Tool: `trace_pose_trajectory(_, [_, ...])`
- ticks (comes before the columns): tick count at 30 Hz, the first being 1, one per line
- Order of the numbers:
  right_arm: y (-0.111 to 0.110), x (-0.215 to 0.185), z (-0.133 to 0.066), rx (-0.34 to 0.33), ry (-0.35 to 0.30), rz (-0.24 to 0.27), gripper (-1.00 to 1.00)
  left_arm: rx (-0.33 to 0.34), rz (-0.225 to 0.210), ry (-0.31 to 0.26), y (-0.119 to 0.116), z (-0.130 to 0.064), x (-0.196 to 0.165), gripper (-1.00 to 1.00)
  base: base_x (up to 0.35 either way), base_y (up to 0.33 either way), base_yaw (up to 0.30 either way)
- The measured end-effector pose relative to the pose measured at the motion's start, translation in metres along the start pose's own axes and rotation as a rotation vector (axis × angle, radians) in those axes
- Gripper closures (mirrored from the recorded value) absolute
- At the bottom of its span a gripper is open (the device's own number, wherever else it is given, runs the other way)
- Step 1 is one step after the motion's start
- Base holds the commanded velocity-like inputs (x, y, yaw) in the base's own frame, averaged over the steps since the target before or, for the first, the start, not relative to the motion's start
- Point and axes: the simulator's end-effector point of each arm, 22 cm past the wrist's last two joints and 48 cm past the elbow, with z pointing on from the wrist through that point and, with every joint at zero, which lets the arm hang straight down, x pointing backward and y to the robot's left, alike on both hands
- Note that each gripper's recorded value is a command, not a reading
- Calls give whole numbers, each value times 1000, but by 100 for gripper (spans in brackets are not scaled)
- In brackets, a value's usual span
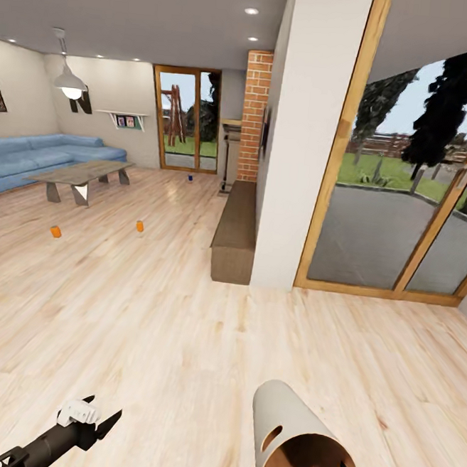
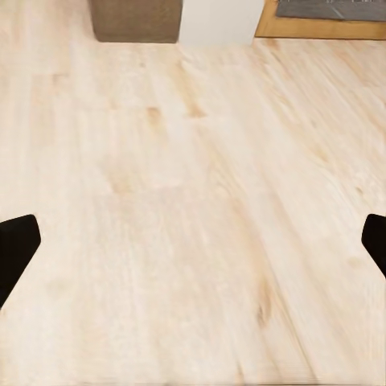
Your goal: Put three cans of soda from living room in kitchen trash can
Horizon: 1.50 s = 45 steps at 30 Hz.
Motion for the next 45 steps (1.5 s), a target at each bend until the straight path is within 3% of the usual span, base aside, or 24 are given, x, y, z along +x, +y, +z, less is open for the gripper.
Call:
trace_pose_trajectory(26, [6,2,1,-13,2,0,100,0,6,-12,0,-1,-4,-100,0,198,239])
trace_pose_trajectory(45, [11,-2,0,-23,-9,-4,100,-1,16,-35,-1,-3,-14,-100,0,25,195])
